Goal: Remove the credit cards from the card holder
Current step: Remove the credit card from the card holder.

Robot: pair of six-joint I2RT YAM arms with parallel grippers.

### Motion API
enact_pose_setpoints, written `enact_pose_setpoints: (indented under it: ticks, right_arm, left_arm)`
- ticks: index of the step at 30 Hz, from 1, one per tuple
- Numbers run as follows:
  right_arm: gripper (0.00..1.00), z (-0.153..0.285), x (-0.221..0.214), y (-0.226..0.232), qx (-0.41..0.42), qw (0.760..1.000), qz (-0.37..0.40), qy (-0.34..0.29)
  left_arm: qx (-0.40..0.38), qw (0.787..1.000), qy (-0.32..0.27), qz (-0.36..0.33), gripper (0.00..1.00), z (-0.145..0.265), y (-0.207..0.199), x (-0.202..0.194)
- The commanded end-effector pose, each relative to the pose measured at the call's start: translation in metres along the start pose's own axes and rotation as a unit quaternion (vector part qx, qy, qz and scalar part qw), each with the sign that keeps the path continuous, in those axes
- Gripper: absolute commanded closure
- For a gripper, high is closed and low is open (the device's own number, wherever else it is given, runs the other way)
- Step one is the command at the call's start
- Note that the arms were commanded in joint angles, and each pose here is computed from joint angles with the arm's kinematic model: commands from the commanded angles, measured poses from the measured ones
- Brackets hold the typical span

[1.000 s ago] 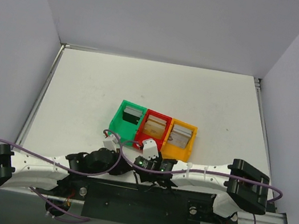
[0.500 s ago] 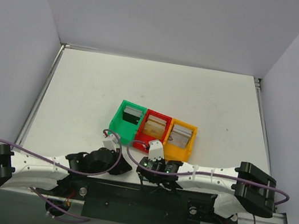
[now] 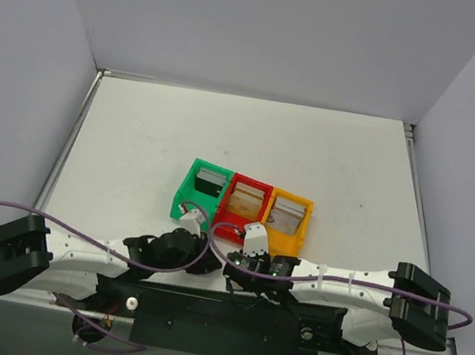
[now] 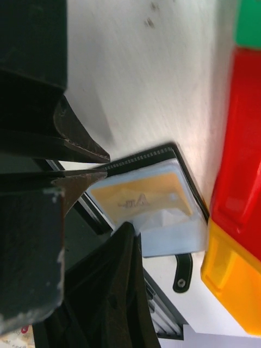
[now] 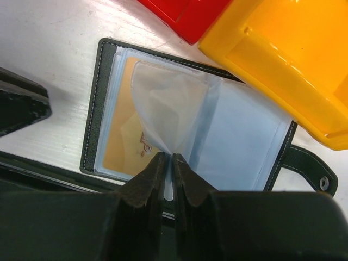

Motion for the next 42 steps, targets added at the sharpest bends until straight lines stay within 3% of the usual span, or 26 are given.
enact_pose_setpoints:
  ticks: [1,10,26,30,35,42]
  right_arm:
    - [0.94,0.005,-0.005,-0.015,-0.030,1.000,-0.002,-0.001]
    - [0.94,0.014,-0.008,-0.023,-0.035,0.999,-0.013,-0.008]
    - [0.92,0.034,-0.014,-0.038,-0.047,0.998,-0.046,-0.019]
    - [0.85,0.043,-0.013,-0.043,-0.053,0.997,-0.055,-0.029]
    - [0.66,0.063,0.002,-0.042,-0.046,0.996,-0.049,-0.063]
    - [0.64,0.081,0.027,-0.011,-0.005,0.994,-0.007,-0.106]
  left_arm:
    - [-0.070,0.998,0.002,-0.009,0.80,-0.012,-0.043,0.010]
    - [-0.091,0.995,0.027,-0.017,0.80,-0.029,-0.058,0.005]
    - [-0.055,0.997,0.055,-0.020,0.88,-0.051,-0.041,-0.010]
    - [-0.047,0.997,0.056,-0.020,0.95,-0.052,-0.038,-0.010]
    - [-0.041,0.997,0.057,-0.025,1.00,-0.052,-0.037,-0.011]
    - [-0.040,0.997,0.056,-0.026,1.00,-0.052,-0.036,-0.012]
Point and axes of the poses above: each gripper's point midway between its finger pads, its own z axis back along the fingers, its own y axis along the line the jaws close on, x = y × z, the point moved 6 cm from there along z, back along the fingers, and after that the axes turned 5 degrees about z, right-handed, at the moved point
